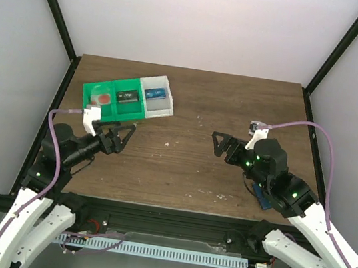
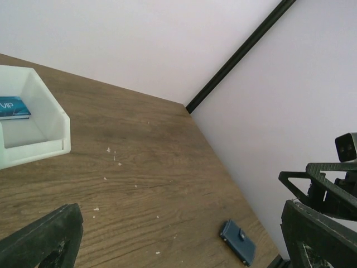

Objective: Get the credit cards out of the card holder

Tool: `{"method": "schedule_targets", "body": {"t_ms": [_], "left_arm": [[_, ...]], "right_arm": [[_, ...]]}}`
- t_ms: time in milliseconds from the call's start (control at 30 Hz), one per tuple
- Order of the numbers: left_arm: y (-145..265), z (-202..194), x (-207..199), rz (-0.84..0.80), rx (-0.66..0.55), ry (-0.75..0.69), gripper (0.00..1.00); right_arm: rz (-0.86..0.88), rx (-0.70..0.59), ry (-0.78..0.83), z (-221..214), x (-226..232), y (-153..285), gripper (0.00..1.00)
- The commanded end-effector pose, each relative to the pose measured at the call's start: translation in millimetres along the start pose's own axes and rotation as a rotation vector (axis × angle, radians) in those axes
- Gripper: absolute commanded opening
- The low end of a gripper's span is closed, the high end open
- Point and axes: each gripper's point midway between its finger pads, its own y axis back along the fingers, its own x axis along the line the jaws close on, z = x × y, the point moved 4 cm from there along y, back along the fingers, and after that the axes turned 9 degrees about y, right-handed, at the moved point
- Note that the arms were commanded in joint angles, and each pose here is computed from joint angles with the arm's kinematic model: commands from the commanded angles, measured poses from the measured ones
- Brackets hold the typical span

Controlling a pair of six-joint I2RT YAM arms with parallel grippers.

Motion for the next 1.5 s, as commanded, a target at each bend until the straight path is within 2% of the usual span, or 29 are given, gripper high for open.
{"method": "schedule_targets", "body": {"t_ms": [0, 200, 467, 633, 733, 833, 867, 1167, 1467], "left_arm": [[3.8, 3.6, -4.1, -0.02, -0.037, -0.013, 0.99], [1.9, 3.2, 0.8, -0.005, -0.049, -0.016, 1.0], [-20.0, -11.8, 18.6, 0.009, 0.035, -0.027, 1.0], [-30.2, -12.3, 29.4, 0.083, 0.079, -0.054, 1.0], [-34.2, -10.9, 33.9, 0.124, 0.102, -0.09, 1.0], [-34.2, -10.3, 41.3, 0.163, 0.088, -0.123, 1.0], [-33.6, -10.2, 44.4, 0.177, 0.075, -0.125, 1.0], [-27.5, -10.0, 45.7, 0.176, 0.035, -0.157, 1.0], [-21.7, -6.6, 40.5, 0.163, 0.01, -0.175, 1.0]], "right_arm": [[-0.017, 0.009, -0.021, -3.2, -4.8, -0.3, 1.0], [-0.038, 0.013, -0.033, -7.1, -9.2, -4.3, 1.0], [-0.3, 0.09, -0.12, -34.0, -47.2, -24.6, 1.0], [-0.398, 0.104, -0.162, -56.1, -72.2, -34.1, 0.78], [-0.508, 0.122, -0.205, -63.2, -99.0, -36.2, 0.61], [-0.594, 0.127, -0.277, -70.1, -123.2, -36.1, 0.39], [-0.62, 0.126, -0.304, -73.6, -130.4, -34.9, 0.36], [-0.93, 0.127, -0.571, -104.6, -206.8, -5.8, 0.37], [-1.073, 0.107, -0.771, -140.3, -254.6, 21.0, 0.37]]}}
